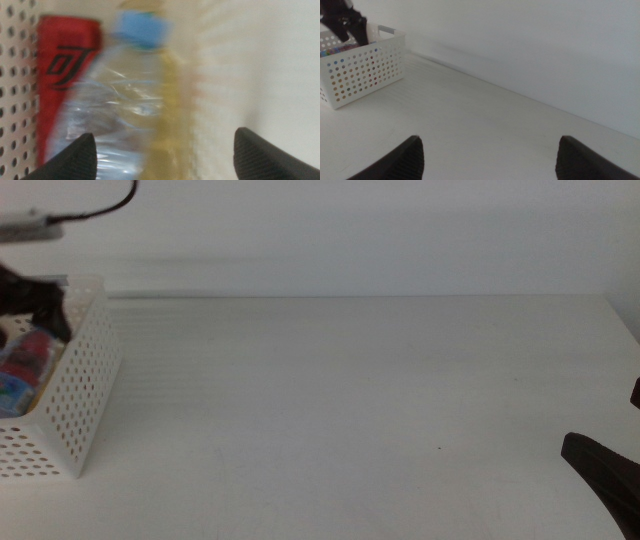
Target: Use arms to grab the bottles and put them into the dustbin to the left of the table.
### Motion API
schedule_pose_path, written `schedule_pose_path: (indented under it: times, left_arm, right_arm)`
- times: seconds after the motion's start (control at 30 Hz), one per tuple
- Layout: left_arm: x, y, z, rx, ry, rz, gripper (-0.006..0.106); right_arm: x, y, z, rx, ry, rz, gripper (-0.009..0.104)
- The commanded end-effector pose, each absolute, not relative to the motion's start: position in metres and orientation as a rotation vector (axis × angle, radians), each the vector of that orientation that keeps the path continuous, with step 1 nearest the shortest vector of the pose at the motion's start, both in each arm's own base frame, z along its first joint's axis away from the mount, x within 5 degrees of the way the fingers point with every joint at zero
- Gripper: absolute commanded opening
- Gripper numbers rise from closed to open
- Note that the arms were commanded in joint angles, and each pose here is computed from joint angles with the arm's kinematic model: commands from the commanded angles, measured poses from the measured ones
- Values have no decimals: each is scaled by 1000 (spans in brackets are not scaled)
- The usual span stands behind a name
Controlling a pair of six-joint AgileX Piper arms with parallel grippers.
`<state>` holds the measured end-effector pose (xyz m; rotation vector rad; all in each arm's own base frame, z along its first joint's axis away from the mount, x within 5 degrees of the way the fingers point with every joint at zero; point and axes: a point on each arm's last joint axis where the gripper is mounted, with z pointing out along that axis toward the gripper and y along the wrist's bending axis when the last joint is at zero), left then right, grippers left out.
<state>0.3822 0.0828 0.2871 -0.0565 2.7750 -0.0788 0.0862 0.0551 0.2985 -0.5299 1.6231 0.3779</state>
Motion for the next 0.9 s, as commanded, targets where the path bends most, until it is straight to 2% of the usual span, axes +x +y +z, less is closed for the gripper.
schedule_pose_path:
  times: [0.0, 0.23, 0.53, 0.67, 0.87]
  left_arm:
    - [370, 58, 340, -32, 2611, -84, 90]
    - [344, 9, 397, 115, 2391, -119, 90]
    - [296, -51, 446, 301, 2205, -257, 90]
    - [266, -84, 455, 372, 2055, -315, 90]
    - [223, -116, 436, 389, 1860, -420, 90]
  right_arm:
    - [87, 55, 314, -505, 1525, 374, 77]
    - [87, 55, 314, -505, 1525, 374, 77]
    - [87, 55, 314, -505, 1525, 374, 77]
    - [87, 55, 314, -505, 1525, 374, 77]
    - [87, 55, 314, -505, 1525, 374, 77]
